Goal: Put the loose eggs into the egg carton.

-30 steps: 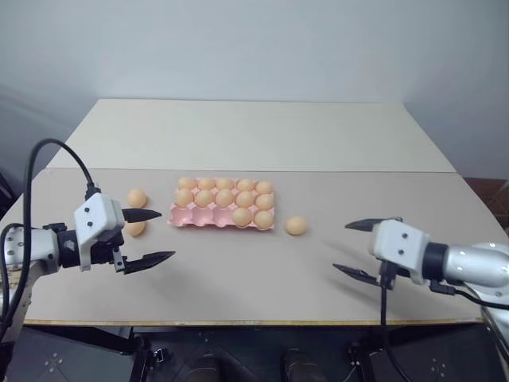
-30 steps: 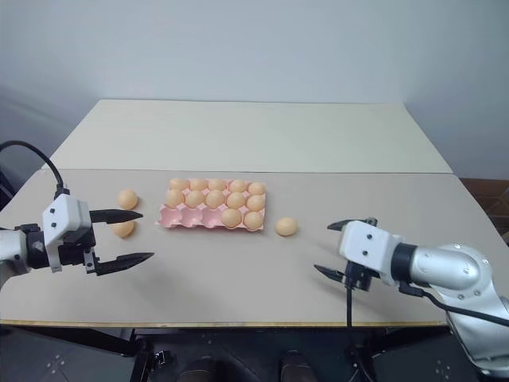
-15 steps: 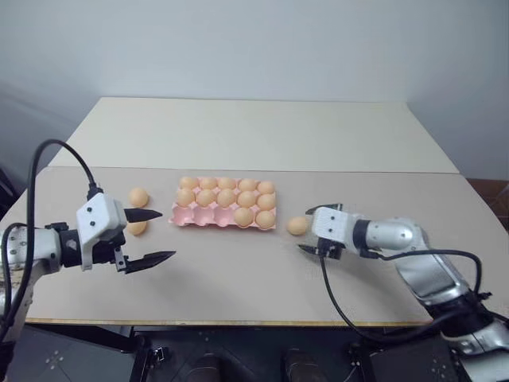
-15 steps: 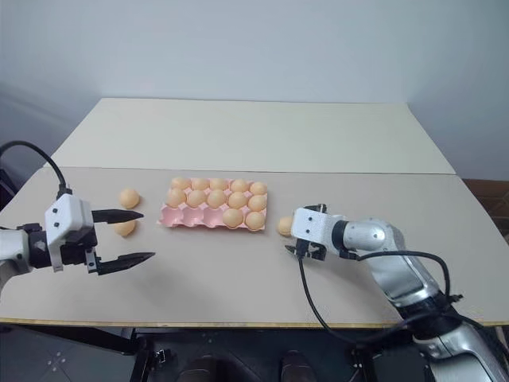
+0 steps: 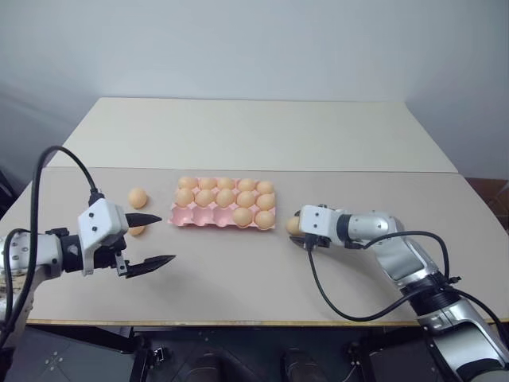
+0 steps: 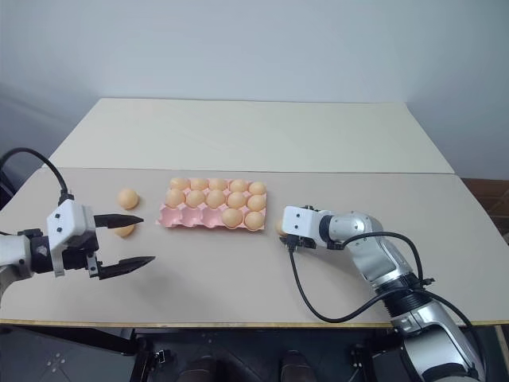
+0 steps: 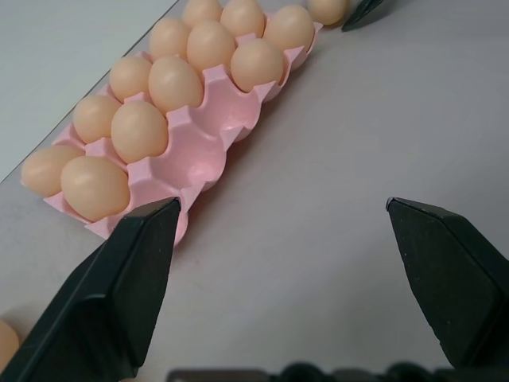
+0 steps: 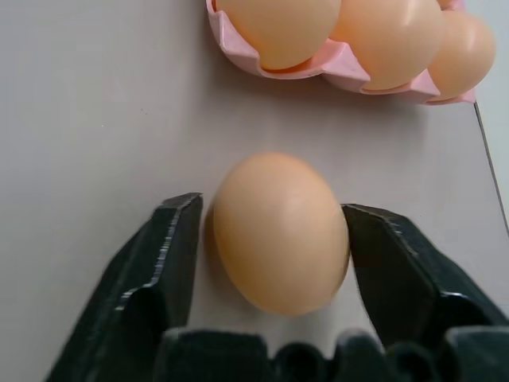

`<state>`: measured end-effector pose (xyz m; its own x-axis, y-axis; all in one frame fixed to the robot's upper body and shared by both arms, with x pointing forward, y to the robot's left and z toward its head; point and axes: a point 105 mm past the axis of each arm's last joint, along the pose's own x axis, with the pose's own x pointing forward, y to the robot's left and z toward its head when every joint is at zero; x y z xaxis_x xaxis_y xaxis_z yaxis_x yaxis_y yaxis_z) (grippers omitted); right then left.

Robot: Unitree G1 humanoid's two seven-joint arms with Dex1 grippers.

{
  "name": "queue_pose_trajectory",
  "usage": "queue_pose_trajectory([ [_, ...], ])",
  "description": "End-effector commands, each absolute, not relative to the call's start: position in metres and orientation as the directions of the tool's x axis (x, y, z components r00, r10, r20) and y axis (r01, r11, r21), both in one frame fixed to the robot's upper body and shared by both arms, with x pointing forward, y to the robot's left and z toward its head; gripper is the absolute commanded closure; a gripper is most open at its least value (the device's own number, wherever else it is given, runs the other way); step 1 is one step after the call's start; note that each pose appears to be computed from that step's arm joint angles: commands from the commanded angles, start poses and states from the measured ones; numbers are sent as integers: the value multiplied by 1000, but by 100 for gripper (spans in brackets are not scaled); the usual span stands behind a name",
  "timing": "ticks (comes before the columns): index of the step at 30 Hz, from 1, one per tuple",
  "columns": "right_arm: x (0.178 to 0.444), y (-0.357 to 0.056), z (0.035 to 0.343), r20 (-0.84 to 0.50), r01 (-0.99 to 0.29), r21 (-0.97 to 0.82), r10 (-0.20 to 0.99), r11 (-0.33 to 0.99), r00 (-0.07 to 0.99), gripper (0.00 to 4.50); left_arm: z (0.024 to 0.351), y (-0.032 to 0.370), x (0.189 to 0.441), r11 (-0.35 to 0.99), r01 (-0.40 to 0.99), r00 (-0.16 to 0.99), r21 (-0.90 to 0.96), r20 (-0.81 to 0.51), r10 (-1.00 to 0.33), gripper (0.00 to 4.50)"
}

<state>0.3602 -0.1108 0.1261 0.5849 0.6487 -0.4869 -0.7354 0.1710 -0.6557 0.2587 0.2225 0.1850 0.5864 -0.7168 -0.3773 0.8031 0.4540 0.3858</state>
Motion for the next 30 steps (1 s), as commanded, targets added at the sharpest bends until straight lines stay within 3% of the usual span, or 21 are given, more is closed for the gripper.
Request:
queue_pose_trajectory([
  [1,360,-110,138,-459,-701,-696,655,154,600,247,196,223,257,450,778,609,437,-354,-709,0],
  [8,353,-104,159,-398,-673,-718,689,177,606,256,195,225,257,458,773,617,438,-353,-703,0],
  [17,343,-35,230,-146,-719,-613,847,327,511,256,189,239,254,496,755,649,428,-381,-659,0],
  [22,344,17,225,-122,-794,-501,879,346,460,256,185,243,252,511,749,658,421,-388,-645,0],
  [30,350,53,201,-135,-813,-473,883,341,449,256,183,245,246,525,738,672,423,-394,-628,0],
])
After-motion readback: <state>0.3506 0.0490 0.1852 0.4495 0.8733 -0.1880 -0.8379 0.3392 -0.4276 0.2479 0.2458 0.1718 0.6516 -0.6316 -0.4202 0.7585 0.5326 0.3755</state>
